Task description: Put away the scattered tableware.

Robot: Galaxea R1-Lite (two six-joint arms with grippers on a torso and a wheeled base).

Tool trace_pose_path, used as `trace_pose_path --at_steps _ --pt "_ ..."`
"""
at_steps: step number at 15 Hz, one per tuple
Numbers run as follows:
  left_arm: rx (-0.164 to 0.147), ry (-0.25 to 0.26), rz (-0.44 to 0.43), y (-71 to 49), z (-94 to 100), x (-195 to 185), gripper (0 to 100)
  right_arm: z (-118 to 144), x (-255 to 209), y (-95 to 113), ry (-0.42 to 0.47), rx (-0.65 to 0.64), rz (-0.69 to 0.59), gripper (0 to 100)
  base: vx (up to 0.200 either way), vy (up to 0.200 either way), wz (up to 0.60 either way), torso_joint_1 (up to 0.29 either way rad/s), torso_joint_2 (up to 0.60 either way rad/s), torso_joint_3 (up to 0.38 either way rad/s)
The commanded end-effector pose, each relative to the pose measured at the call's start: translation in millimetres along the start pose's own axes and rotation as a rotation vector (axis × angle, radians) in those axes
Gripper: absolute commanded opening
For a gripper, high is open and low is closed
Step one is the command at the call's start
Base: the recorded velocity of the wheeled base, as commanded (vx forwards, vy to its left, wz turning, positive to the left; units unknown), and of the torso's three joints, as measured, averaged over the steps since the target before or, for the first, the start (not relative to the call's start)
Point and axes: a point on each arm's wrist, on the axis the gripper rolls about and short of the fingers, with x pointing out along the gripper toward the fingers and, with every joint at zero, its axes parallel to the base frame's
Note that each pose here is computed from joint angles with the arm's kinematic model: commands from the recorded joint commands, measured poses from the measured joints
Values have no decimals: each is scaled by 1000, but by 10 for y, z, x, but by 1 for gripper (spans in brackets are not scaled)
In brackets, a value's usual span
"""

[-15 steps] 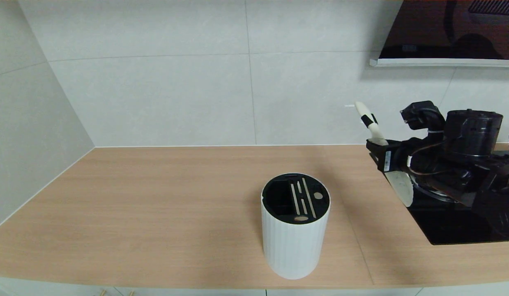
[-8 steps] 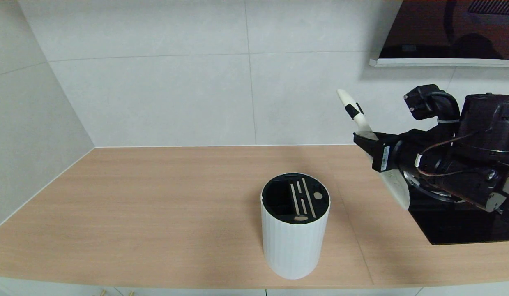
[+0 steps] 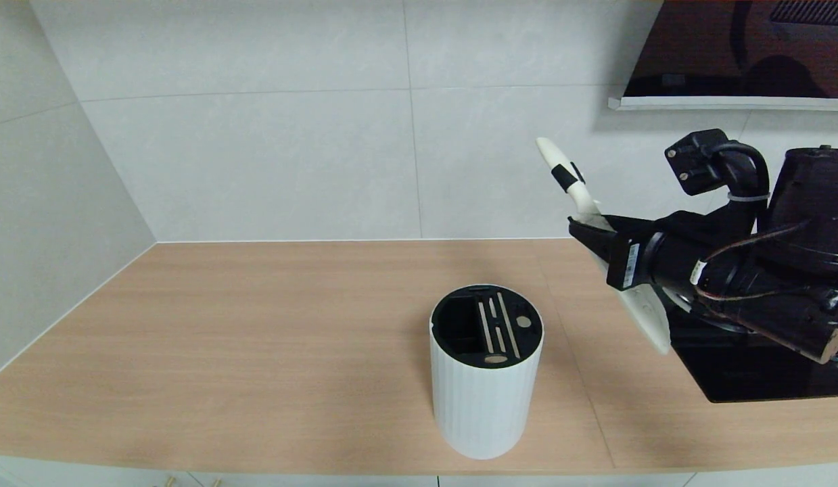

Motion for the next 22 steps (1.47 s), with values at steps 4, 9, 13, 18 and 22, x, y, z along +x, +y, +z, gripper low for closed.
trace_pose_path --at_steps 4,9,13,18,22 --pt "-202 114 -412 10 1167 503 100 -14 -15 97 4 -3 35 0 0 0 0 0 0 0" --pt "-297 316 -615 93 1467 1552 100 -40 10 224 13 -8 78 0 0 0 0 0 0 0" --pt "-335 331 -690 3 1214 2130 100 -45 47 259 11 -7 87 0 0 0 0 0 0 0" --pt "-489 328 -681 -214 1095 2367 100 -83 31 432 26 29 148 0 0 0 0 0 0 0" --pt "-702 314 -673 -367 1141 2478 100 -132 11 541 21 34 188 0 0 0 0 0 0 0"
